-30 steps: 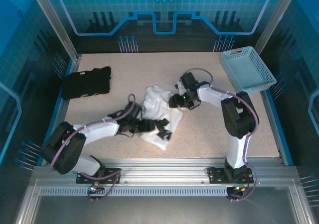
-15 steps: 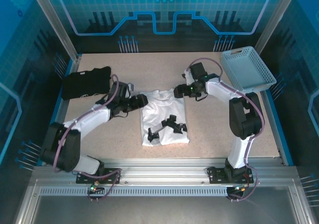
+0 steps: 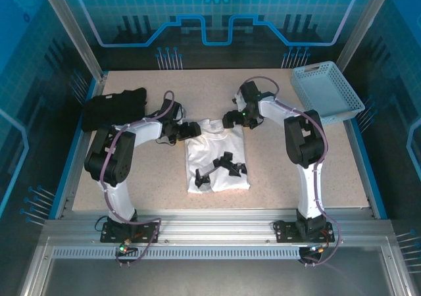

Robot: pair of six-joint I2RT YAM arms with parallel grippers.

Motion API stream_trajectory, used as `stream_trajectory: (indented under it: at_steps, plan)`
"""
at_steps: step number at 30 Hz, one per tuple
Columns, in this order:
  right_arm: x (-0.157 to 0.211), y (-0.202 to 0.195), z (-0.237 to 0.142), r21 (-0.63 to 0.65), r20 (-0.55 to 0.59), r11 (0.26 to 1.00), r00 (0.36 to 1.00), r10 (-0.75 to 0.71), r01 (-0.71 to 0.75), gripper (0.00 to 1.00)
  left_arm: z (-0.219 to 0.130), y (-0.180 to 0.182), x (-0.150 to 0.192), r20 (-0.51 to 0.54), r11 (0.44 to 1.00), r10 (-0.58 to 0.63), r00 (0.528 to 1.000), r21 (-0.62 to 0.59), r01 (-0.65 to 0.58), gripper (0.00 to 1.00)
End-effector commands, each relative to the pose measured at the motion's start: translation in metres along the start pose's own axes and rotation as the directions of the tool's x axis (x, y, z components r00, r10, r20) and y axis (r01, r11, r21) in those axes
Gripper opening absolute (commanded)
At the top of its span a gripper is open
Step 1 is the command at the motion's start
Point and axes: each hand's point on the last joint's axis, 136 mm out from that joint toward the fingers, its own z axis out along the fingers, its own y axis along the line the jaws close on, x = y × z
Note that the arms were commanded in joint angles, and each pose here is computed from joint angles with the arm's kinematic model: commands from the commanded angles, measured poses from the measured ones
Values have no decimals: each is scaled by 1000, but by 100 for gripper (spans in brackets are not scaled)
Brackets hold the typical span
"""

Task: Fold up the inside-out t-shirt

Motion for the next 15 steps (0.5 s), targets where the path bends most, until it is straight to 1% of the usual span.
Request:
stream_trajectory:
  at_steps: [1, 4, 6, 8, 15]
  plan:
    - [18, 27, 16, -65, -73, 998, 997, -30, 25, 82, 10, -12, 8, -51, 997, 24, 998, 73, -20, 79]
    - [21, 40, 21, -95, -82, 995, 996, -34, 26, 75, 19, -10, 13, -71, 996, 17, 997, 85, -10, 72]
    - [22, 44, 26, -106, -89, 994, 996, -27, 17, 72, 24, -9, 16, -87, 996, 12, 996, 92, -4, 65]
    - [23, 46, 30, -115, -98, 993, 995, -22, 11, 66, 27, -8, 17, -95, 995, 6, 995, 95, 3, 59]
    - [18, 45, 35, -105, -82, 994, 997, -9, 1, 39, 36, -6, 20, -105, 994, -1, 994, 107, 12, 33]
